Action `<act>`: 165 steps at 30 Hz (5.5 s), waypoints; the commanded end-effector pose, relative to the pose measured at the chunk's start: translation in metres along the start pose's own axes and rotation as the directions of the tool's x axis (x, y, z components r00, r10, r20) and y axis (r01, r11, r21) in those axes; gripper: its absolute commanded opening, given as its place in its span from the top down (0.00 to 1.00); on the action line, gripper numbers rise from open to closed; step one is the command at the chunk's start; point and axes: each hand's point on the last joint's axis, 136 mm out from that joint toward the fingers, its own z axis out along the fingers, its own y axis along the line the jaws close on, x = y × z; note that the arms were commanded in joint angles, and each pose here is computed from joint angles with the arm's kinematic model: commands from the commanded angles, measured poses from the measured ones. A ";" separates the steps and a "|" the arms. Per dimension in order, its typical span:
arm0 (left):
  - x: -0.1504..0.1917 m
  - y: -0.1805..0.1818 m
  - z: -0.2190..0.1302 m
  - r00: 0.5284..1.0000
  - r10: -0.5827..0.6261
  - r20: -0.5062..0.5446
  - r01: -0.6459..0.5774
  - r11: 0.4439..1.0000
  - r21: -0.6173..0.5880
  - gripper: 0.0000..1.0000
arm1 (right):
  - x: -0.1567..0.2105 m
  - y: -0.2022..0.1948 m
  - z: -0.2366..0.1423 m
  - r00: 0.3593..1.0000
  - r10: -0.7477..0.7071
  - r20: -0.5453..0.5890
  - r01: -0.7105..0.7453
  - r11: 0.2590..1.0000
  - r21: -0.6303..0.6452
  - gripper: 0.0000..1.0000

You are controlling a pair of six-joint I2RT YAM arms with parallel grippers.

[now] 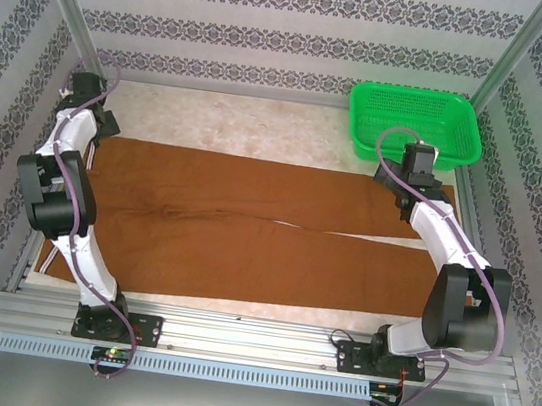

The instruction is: Roll up the long pants

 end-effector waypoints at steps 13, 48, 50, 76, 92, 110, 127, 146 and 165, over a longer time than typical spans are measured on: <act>-0.002 -0.047 0.074 0.962 -0.031 -0.271 0.110 0.953 0.283 0.04 | 0.008 -0.008 -0.005 0.999 0.034 -0.033 -0.032 0.998 0.057 0.02; -0.019 -0.003 0.018 0.985 -0.098 -0.145 0.120 0.981 0.155 1.00 | -0.010 -0.109 0.043 0.925 0.357 -0.129 -0.289 0.884 0.369 0.02; -0.018 -0.004 0.021 0.984 -0.101 -0.146 0.123 0.981 0.153 1.00 | -0.009 -0.119 0.053 0.909 0.380 -0.169 -0.293 0.873 0.389 0.02; 0.021 -0.030 0.058 0.976 0.021 -0.217 0.011 0.990 0.143 1.00 | -0.009 -0.167 0.169 0.746 0.612 -0.261 -0.456 0.756 0.469 0.05; 0.015 -0.044 0.049 0.976 0.063 -0.209 -0.029 0.986 0.162 1.00 | 0.021 -0.128 0.202 0.580 0.719 -0.383 -0.625 0.694 0.357 0.55; -0.015 -0.055 0.026 0.981 -0.116 -0.157 0.145 0.971 0.191 1.00 | 0.025 -0.168 0.082 0.689 0.703 -0.176 -0.614 0.695 0.375 1.00; -0.092 -0.043 -0.007 0.958 -0.285 -0.014 0.285 0.949 0.134 1.00 | -0.081 -0.208 0.061 0.744 0.667 0.033 -0.649 0.711 0.271 1.00; -0.146 -0.013 -0.055 0.929 -0.358 0.097 0.334 0.922 0.197 1.00 | -0.135 -0.209 0.036 0.798 0.590 0.127 -0.603 0.781 0.164 1.00; -0.091 0.045 -0.042 0.859 -0.494 0.139 0.488 0.870 0.077 1.00 | -0.048 -0.212 -0.010 0.692 0.668 0.273 -0.720 0.666 0.195 1.00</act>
